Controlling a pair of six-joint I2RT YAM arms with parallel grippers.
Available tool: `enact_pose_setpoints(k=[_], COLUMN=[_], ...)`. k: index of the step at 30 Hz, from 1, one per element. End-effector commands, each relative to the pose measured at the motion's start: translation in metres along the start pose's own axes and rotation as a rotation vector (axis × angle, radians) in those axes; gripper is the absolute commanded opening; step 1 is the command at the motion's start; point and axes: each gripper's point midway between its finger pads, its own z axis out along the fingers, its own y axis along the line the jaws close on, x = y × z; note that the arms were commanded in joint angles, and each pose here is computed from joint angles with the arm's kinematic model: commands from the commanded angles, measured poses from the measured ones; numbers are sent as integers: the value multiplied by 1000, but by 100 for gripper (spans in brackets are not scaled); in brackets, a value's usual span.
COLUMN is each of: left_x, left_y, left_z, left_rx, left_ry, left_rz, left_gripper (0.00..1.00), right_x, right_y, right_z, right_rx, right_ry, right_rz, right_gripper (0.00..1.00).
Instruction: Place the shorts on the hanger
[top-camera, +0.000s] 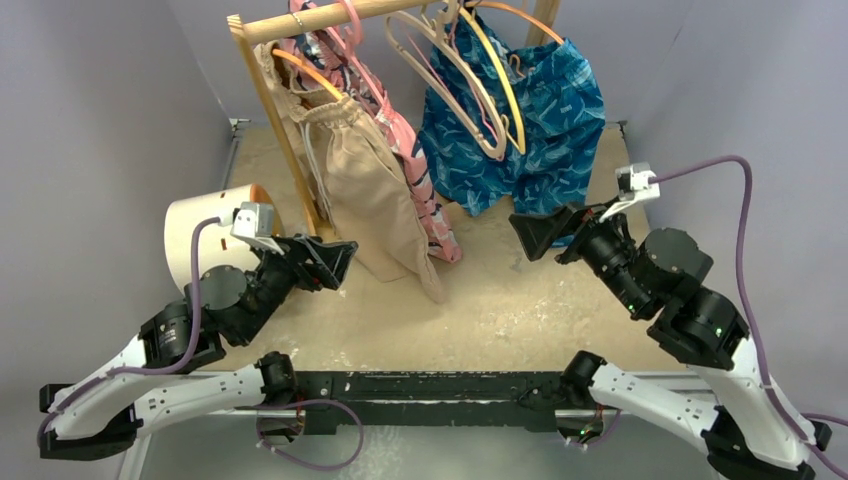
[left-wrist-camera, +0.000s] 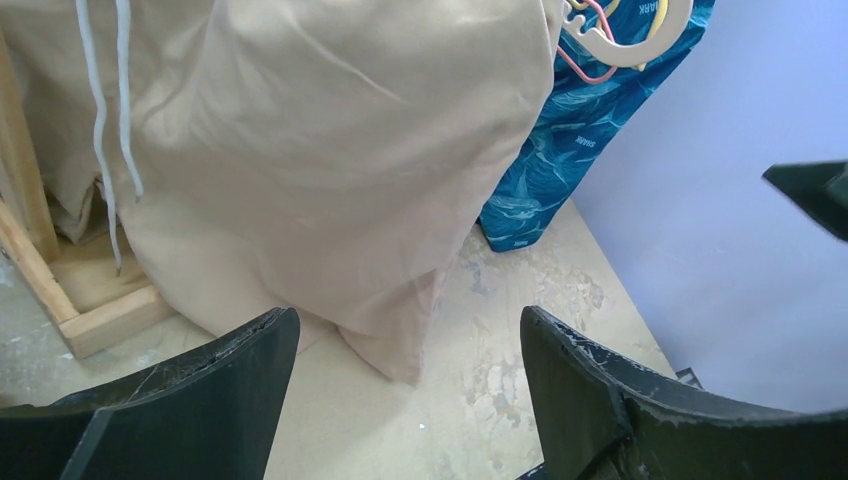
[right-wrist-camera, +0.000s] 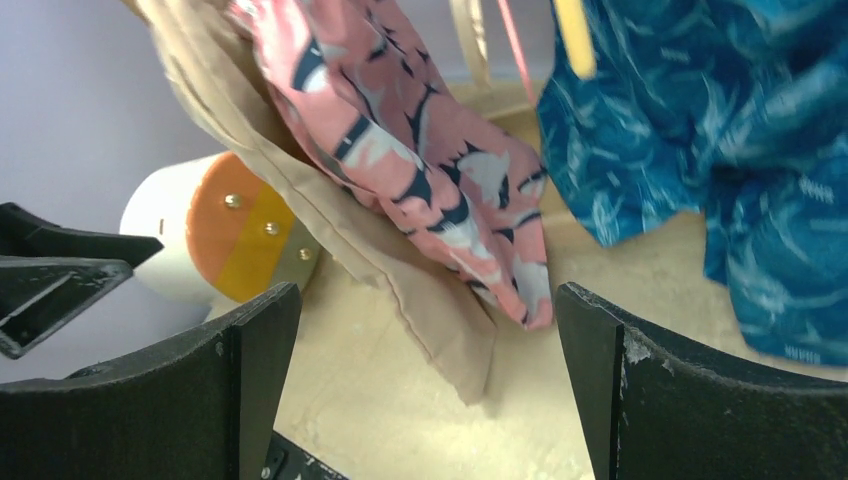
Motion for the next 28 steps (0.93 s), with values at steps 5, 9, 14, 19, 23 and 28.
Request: enact_pose_setpoints(k=[5, 9, 14, 19, 23, 28], left_x=[4, 5, 8, 10, 11, 12], left_y=[7, 9, 12, 13, 13, 14], left_z=[9, 12, 14, 14, 14, 15], left_rx=[-53, -74, -88, -89, -89, -93], left_ry=[-39, -46, -51, -49, -51, -47], left_rz=[-76, -65, -69, -77, -80, -75], left_gripper=[81, 81, 81, 82, 82, 82], right_x=[20, 18, 9, 2, 1, 5], right_y=[-51, -57, -57, -52, -51, -51], right_z=[-32, -43, -52, -57, -58, -56], right_rx=[207, 213, 198, 165, 162, 162], right_ry=[-25, -50, -74, -84, -87, -74], right_rz=[180, 194, 213, 222, 226, 224], right_gripper=[99, 99, 99, 99, 99, 99])
